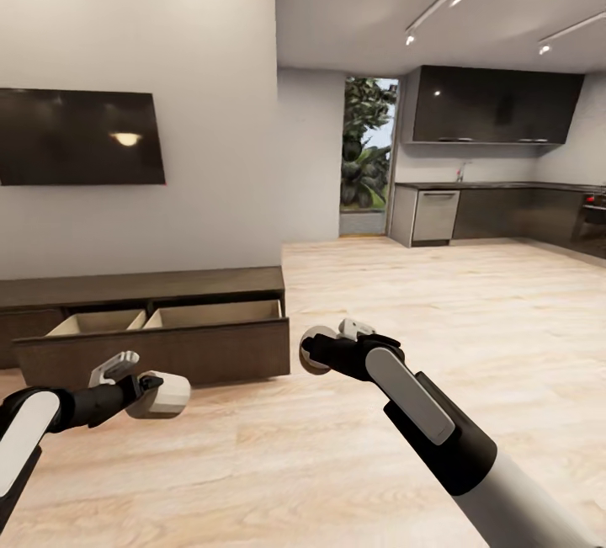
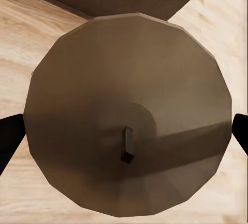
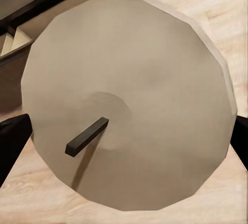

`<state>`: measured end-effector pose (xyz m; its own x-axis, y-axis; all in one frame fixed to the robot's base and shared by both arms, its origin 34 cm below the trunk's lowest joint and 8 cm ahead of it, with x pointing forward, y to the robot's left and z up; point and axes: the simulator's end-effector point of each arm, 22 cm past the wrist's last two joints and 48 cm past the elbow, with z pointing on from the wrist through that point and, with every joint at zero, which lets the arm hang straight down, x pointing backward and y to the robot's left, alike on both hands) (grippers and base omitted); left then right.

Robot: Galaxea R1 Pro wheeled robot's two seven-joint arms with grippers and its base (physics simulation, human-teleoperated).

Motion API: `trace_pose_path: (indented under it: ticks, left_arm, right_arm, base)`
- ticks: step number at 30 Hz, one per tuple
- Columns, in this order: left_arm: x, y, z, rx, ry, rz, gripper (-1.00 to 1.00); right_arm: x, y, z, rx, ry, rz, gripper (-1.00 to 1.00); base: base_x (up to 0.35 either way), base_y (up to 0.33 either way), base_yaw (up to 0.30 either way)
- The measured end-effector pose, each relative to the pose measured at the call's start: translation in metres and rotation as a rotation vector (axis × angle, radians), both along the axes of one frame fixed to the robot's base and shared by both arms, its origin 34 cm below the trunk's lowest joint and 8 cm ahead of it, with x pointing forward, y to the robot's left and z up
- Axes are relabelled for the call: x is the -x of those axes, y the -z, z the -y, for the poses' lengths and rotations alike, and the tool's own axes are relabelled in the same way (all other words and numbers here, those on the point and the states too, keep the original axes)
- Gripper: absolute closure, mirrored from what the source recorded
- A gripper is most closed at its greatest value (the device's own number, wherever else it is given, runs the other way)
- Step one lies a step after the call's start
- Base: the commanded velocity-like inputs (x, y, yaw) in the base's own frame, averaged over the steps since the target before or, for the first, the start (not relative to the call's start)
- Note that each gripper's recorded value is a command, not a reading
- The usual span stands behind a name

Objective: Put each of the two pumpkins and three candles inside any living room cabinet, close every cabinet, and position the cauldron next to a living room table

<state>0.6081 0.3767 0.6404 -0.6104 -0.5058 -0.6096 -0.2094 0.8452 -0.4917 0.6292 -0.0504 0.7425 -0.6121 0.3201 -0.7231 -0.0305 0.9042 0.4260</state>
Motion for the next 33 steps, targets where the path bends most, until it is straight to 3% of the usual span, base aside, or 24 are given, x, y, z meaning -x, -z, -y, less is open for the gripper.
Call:
trace_pose_path:
  ticks: [6, 20, 33]
  left_arm:
    - [-0.004, -0.013, -0.001, 0.004, -0.001, 0.000, 1.00]
    - [-0.011, -0.043, -0.002, 0.000, -0.003, -0.001, 1.00]
    - [-0.015, -0.063, -0.001, 0.002, -0.001, 0.005, 1.00]
  right_arm:
    - [-0.004, -0.012, 0.000, 0.001, -0.001, -0.001, 1.00]
    - [-0.011, -0.042, 0.000, 0.004, 0.001, -0.001, 1.00]
    - [-0.015, -0.060, 0.000, 0.006, -0.001, 0.002, 1.00]
  base:
    - [0.000, 0.000, -0.009]
    - [0.000, 0.000, 0.227]
    - [0.000, 0.000, -0.059]
